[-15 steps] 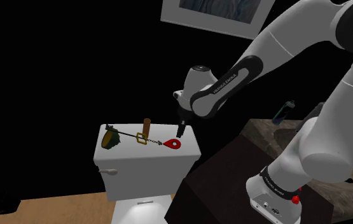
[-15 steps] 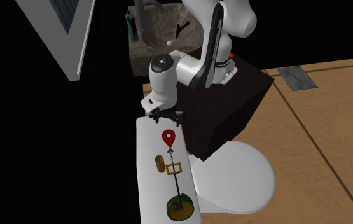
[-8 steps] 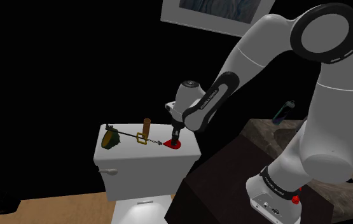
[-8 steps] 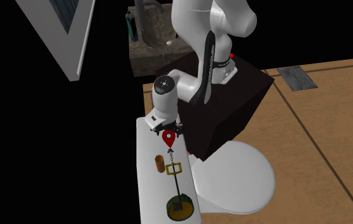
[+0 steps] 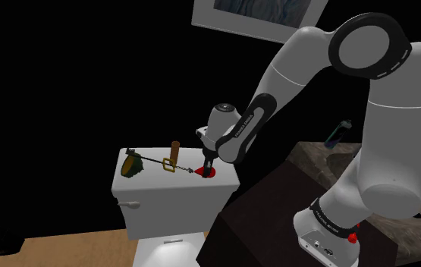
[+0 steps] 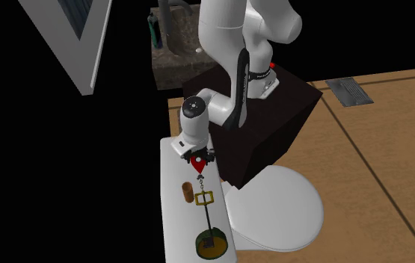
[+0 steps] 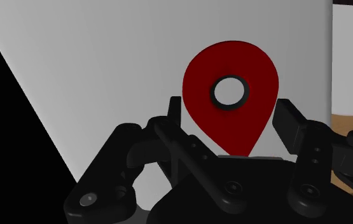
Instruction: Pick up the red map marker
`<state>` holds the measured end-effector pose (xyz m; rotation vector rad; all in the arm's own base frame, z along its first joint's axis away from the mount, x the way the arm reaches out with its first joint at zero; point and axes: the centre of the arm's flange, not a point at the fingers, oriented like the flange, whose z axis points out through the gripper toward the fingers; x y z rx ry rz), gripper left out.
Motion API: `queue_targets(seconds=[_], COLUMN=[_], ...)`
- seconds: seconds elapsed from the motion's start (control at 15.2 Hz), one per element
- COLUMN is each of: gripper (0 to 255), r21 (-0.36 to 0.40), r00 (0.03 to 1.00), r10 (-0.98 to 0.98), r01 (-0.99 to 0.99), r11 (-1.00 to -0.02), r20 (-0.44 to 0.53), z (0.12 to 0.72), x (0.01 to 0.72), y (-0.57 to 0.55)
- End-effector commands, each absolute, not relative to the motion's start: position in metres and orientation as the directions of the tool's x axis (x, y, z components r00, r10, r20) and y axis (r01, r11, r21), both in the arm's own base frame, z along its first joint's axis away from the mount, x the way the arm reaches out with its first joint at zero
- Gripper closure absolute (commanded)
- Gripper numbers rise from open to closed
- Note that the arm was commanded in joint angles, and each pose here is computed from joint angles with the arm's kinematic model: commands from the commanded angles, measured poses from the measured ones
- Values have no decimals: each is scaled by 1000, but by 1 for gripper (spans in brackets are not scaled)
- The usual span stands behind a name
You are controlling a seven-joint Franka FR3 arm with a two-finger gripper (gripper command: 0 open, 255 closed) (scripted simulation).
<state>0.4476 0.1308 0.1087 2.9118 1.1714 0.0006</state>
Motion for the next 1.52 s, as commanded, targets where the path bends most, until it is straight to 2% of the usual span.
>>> queue_targets(seconds=[0.0,0.46,1.45], gripper=[255,255,255], r21=[3,3,3], r00=[722,722,722], r10=[692,692,692], r01=[692,692,692], r11=[-722,-722,-722], r20=[-2,-2,-2], z=[108,108,187], x=[447,447,447], y=[130,131,131])
